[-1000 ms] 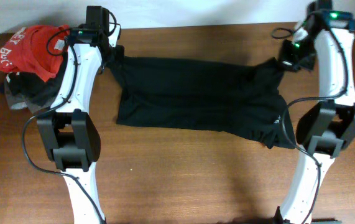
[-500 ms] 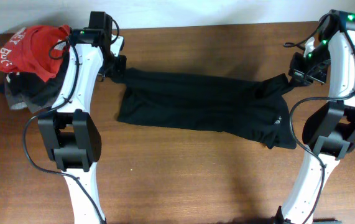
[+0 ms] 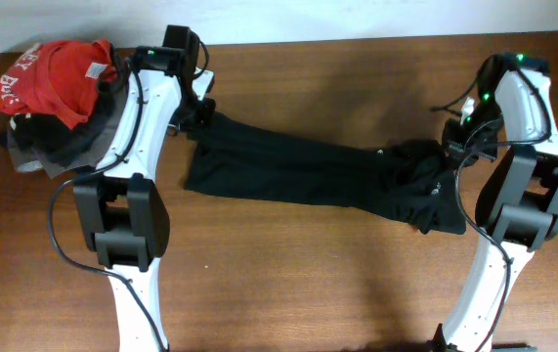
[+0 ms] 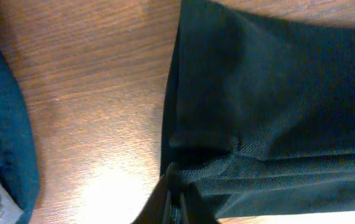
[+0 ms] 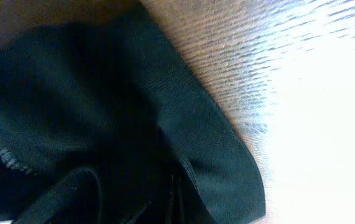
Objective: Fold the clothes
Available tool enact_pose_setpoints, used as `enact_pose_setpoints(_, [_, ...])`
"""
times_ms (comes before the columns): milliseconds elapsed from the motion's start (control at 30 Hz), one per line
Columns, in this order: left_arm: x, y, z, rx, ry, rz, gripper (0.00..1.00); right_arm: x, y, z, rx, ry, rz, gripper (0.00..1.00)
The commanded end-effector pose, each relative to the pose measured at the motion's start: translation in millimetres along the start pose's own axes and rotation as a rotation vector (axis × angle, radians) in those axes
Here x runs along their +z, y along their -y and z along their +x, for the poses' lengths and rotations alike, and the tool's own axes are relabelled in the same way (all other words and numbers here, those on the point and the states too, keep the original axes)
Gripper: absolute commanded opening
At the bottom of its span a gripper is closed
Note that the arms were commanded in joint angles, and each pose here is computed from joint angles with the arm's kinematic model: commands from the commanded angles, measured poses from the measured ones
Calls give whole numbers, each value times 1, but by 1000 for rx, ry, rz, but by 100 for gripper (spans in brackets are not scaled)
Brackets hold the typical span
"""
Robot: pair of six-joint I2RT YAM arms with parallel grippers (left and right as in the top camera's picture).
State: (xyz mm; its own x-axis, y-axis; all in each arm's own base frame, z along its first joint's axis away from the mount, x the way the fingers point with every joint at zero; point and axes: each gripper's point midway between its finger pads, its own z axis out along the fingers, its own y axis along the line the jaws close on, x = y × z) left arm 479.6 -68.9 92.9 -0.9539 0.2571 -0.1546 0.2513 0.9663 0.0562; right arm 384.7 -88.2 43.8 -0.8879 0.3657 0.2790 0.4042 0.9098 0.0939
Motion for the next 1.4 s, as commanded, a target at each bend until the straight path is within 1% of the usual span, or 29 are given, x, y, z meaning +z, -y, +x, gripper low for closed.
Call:
enact_pose_setpoints(0, [-1,-1,7,1,-17,-25,20,-3,13,2,22,17,29,4])
enact_pose_setpoints(67, [3,0,11,2,-32,-24,31,-5,17,0,31,26,25,4])
enact_pose_setpoints(133, [8,0,16,3,-52,-22,32,-8,18,-1,37,34,18,4])
enact_pose_setpoints(167, [11,1,22,4,-72,-20,38,-11,20,-4,41,47,12,4])
enact_pose_setpoints(200, [13,1,25,4,-83,-18,41,-13,20,-5,43,54,11,4])
enact_pose_setpoints(333, [16,1,27,4,-92,-18,46,-29,17,-15,40,107,-8,4])
enact_pose_setpoints(433, [15,0,22,-2,-69,-16,53,-51,8,-22,23,165,-48,5])
enact_pose_setpoints(500, [15,1,18,-7,-55,5,57,-68,2,-25,3,203,-67,7])
enact_pose_setpoints(567, [15,1,18,-11,-50,11,60,-87,-2,-25,-13,240,-78,11])
enact_pose_setpoints(667, [16,-4,15,-20,-38,9,61,-114,-4,-20,-23,286,-76,20])
enact_pose_setpoints(700, [16,-6,14,-25,-31,8,62,-120,-5,-18,-30,296,-77,26])
enact_pose_setpoints(733, [16,-8,12,-29,-24,8,62,-127,-5,-15,-44,305,-75,36])
enact_pose_setpoints(800, [16,-10,9,-35,-11,18,62,-136,-6,-15,-52,332,-77,45])
enact_pose_setpoints(933, [16,-9,2,-23,25,76,63,-137,-9,-14,-54,336,-90,46])
enact_pose_setpoints(1033, [13,6,-12,22,97,196,63,-137,-15,-13,-65,333,-102,47])
enact_pose_setpoints(1133, [11,22,-23,84,154,287,68,-136,-24,-12,-90,331,-99,46])
enact_pose_setpoints(1233, [15,29,-24,121,159,326,72,-134,-38,-9,-156,328,-90,47])
enact_pose_setpoints(1367, [24,43,-19,179,146,409,77,-131,-55,-6,-201,323,-84,47])
